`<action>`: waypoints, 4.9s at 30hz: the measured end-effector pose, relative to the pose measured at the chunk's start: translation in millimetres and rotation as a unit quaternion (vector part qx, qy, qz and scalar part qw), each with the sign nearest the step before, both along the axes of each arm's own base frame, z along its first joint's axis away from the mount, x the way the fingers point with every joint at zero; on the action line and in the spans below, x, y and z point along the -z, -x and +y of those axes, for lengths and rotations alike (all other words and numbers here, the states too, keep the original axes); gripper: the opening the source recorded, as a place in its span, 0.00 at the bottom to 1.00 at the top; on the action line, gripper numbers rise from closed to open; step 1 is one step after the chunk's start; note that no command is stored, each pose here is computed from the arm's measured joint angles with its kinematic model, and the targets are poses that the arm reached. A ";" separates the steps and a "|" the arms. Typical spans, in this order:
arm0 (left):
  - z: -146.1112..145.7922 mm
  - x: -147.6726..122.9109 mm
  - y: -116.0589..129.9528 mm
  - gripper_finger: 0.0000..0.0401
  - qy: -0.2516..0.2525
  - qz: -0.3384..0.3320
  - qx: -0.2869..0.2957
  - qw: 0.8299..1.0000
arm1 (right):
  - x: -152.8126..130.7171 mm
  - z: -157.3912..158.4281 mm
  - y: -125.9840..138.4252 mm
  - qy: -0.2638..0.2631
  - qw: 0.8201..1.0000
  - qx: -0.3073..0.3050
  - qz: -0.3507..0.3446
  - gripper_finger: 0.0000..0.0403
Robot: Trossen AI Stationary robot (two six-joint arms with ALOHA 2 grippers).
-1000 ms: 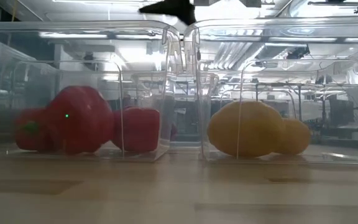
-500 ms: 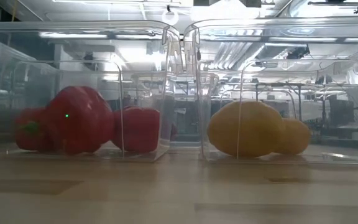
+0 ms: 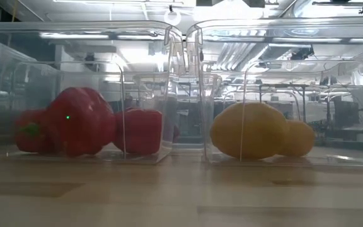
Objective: Sort produce into baskets
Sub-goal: Put the bottom right yellow bell pepper into the middle right transparent bin
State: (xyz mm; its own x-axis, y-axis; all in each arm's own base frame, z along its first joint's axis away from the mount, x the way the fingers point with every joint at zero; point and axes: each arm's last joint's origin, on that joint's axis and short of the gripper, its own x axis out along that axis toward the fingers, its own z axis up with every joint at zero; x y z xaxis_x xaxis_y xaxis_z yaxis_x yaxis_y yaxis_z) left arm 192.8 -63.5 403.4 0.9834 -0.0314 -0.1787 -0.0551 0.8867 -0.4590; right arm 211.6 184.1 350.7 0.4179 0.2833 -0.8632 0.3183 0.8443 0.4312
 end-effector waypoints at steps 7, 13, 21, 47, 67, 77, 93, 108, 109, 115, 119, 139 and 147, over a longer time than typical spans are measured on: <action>10.5 -8.4 12.8 0.93 -0.016 -0.024 -0.041 0.999 | 48.7 70.3 19.0 0.000 0.988 -0.084 0.129 0.98; 11.3 -8.7 13.4 0.93 -0.024 -0.024 -0.047 0.998 | 94.2 101.5 25.0 0.069 0.970 -0.139 0.189 0.98; 10.1 -6.7 10.4 0.93 -0.027 -0.018 -0.047 0.998 | 139.0 113.7 19.7 0.147 0.947 -0.165 0.233 0.98; 10.1 -2.1 10.9 0.93 -0.031 0.003 -0.043 0.999 | 169.2 137.5 17.5 0.150 0.944 -0.213 0.203 0.73; 10.1 -2.1 10.9 0.93 -0.036 0.004 -0.042 0.998 | 172.9 120.8 -3.0 0.081 0.929 -0.213 0.291 0.72; 10.1 -2.2 10.9 0.93 -0.035 0.003 -0.042 0.998 | 103.7 97.4 6.2 0.045 0.958 -0.194 0.208 0.72; 10.1 -2.2 10.9 0.93 -0.047 0.003 -0.040 0.998 | 99.8 127.5 69.8 0.129 0.964 -0.182 0.143 0.72; 10.1 -2.3 10.8 0.93 -0.047 0.003 -0.040 0.998 | 97.1 135.2 61.2 0.102 0.980 -0.153 0.082 0.72; 10.1 -2.3 10.8 0.93 -0.047 0.003 -0.040 0.998 | 96.5 137.2 60.2 0.092 0.981 -0.153 0.075 0.72; 10.1 -2.3 10.8 0.93 -0.047 0.003 -0.040 0.998 | 96.2 137.3 60.0 0.088 0.983 -0.144 0.077 0.72; 10.1 -2.3 10.8 0.93 -0.048 0.003 -0.040 0.998 | 98.0 129.8 61.6 0.113 0.981 -0.119 0.106 0.74; 10.2 -2.1 10.8 0.93 -0.061 0.004 -0.039 0.997 | 99.4 124.4 67.6 0.135 0.965 -0.169 0.150 0.77; 10.2 -2.1 10.8 0.93 -0.052 0.004 -0.041 0.998 | 106.2 114.2 72.2 0.202 0.947 -0.157 0.193 0.78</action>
State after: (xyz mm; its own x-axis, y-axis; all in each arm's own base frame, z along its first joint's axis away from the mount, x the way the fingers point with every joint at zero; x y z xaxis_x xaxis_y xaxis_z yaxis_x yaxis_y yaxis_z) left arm 181.9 -53.3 405.5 0.9806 0.0681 -0.1839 -0.1321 0.9222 -0.3633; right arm 139.4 298.3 244.5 -0.0019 -0.0442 -0.9990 0.0917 0.9948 -0.0442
